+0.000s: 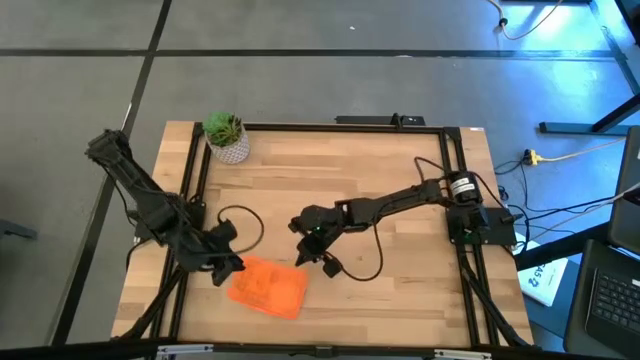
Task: Pack school essentials
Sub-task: Move the orange supply box to the center of the table, then return to Home Position
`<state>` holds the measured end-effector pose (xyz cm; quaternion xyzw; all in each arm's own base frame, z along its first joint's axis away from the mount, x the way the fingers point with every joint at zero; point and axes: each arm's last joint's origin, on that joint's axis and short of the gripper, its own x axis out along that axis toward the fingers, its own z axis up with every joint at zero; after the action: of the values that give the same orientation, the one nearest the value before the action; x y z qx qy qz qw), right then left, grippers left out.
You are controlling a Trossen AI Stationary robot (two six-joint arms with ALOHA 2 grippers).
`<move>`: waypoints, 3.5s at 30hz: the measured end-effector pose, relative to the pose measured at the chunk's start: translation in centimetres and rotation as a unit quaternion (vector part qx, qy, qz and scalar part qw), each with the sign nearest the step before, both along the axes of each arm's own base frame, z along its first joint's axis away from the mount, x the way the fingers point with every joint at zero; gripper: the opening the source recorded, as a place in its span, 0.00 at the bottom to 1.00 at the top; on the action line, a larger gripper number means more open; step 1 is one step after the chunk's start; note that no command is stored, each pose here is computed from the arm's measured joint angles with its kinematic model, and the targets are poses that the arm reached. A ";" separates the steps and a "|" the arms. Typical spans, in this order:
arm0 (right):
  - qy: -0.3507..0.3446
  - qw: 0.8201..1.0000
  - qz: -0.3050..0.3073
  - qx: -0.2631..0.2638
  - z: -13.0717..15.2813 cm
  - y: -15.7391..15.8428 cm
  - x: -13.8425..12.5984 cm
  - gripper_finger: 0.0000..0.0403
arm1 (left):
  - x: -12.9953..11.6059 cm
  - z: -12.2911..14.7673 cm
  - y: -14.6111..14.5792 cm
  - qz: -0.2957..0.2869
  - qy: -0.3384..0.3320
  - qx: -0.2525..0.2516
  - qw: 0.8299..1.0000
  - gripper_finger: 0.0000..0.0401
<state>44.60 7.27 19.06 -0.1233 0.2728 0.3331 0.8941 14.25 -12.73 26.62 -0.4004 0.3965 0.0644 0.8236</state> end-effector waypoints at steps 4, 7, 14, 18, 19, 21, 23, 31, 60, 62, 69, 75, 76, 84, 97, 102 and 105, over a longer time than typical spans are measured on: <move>0.012 0.999 -0.026 0.013 1.7 -0.4 -0.6 0.02 | 1.2 -1.5 -1.7 -0.015 0.020 0.005 1.000 0.26; 0.042 0.998 -0.030 0.031 1.4 0.3 -0.8 0.02 | 2.2 -2.8 -3.2 -0.025 0.029 0.007 0.999 0.26; 0.044 0.998 -0.040 0.015 1.3 1.9 -1.1 0.02 | 3.8 -6.7 -5.8 -0.049 0.096 0.015 0.994 0.26; 0.054 0.997 -0.045 0.021 1.2 2.1 -1.2 0.02 | 4.4 -8.1 -6.4 -0.053 0.120 0.024 0.991 0.26; 0.055 0.997 -0.046 0.022 1.2 2.1 -1.2 0.02 | 4.4 -8.4 -6.5 -0.053 0.124 0.028 0.991 0.26; 0.058 0.997 -0.048 0.024 1.2 2.1 -1.2 0.02 | 4.7 -8.9 -6.6 -0.051 0.128 0.032 0.990 0.26; 0.070 0.996 -0.054 0.029 1.1 2.0 -1.3 0.02 | 5.0 -9.2 -6.7 -0.047 0.129 0.032 0.990 0.26; 0.096 0.993 -0.064 0.013 2.1 1.8 -2.4 0.02 | 7.1 -9.6 -4.6 0.025 0.101 0.074 0.992 0.26; -0.059 0.953 -0.295 0.035 11.3 -6.6 -21.5 0.00 | 4.2 1.9 10.0 0.023 -0.089 0.309 0.947 0.00; -0.078 0.947 -0.309 0.049 10.6 -7.1 -23.2 0.00 | 3.2 2.6 10.4 0.025 -0.099 0.314 0.944 0.00; -0.161 0.917 -0.349 0.103 9.8 -8.2 -28.6 0.00 | -1.4 2.0 11.5 0.059 -0.162 0.310 0.935 0.00; -0.226 0.896 -0.358 0.132 8.2 -8.4 -31.5 0.00 | -4.9 1.0 12.3 0.096 -0.217 0.308 0.921 0.00; -0.236 0.893 -0.359 0.138 7.8 -8.4 -31.9 0.00 | -5.4 0.8 12.4 0.101 -0.227 0.305 0.919 0.00; -0.273 0.867 -0.373 0.187 4.9 -8.5 -34.1 0.00 | -8.6 -0.8 13.0 0.133 -0.315 0.285 0.895 0.00; -0.332 0.848 -0.376 0.174 2.4 -8.4 -36.0 0.00 | -9.0 -1.8 13.1 0.112 -0.325 0.330 0.879 0.00; -0.312 0.851 -0.386 0.170 0.0 -8.5 -35.4 0.00 | -8.4 -3.3 13.0 0.102 -0.301 0.344 0.883 0.00; -0.302 0.855 -0.388 0.166 -1.3 -8.6 -35.1 0.00 | -8.0 -4.4 13.0 0.102 -0.281 0.357 0.885 0.00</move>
<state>9.50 -1.31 17.77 0.0486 -0.0446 -0.0543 0.9963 6.29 0.24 22.25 -0.1182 0.0554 0.1697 0.9768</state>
